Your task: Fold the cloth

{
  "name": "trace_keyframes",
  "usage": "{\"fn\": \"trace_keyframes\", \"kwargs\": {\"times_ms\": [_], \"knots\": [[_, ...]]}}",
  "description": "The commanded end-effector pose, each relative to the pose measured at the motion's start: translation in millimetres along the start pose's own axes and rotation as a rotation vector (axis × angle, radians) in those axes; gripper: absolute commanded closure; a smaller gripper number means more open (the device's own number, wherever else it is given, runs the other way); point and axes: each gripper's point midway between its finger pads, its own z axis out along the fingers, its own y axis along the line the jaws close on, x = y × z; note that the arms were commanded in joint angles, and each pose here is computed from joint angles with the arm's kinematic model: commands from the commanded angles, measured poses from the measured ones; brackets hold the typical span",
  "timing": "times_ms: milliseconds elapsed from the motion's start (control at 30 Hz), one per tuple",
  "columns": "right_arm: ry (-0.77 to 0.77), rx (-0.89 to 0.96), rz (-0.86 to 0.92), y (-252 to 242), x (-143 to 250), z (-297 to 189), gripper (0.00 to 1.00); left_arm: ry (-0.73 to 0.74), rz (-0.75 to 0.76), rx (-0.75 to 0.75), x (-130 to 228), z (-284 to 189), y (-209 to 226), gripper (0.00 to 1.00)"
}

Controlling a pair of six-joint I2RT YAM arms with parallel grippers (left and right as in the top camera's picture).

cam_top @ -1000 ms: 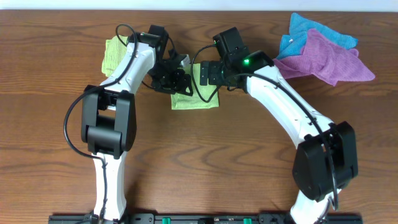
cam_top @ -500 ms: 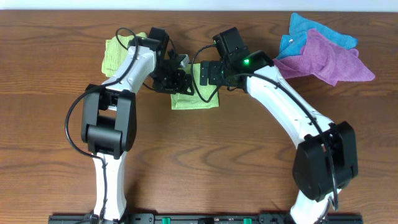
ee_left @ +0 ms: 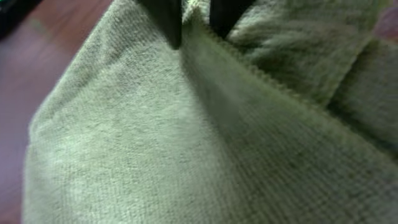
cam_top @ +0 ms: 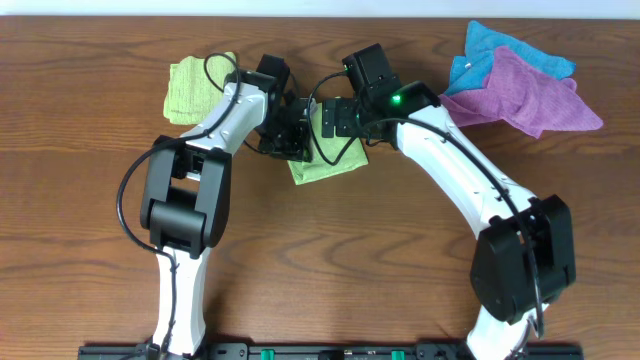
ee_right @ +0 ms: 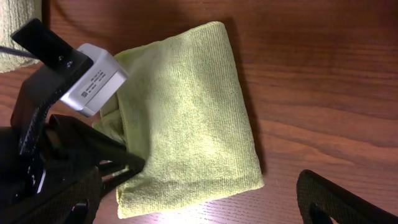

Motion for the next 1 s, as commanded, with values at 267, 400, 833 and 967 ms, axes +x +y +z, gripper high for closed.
{"fn": "trace_keyframes", "kwargs": {"times_ms": [267,400,833,967], "knots": [[-0.028,0.001,-0.026,2.9,-6.6,-9.1,0.01,0.070,-0.101,-0.042,19.2,-0.2,8.3,0.94],[-0.028,0.001,-0.026,2.9,-6.6,-9.1,0.01,0.094,-0.116,0.020,24.3,-1.2,-3.0,0.93],[-0.003,0.013,-0.060,-0.1,-0.5,-9.1,0.01,0.107,-0.119,0.002,27.6,-1.1,-0.7,0.37],[-0.002,0.015,-0.101,-1.9,-1.0,-9.1,0.01,0.106,-0.116,-0.009,27.6,-1.1,1.2,0.36]]}}
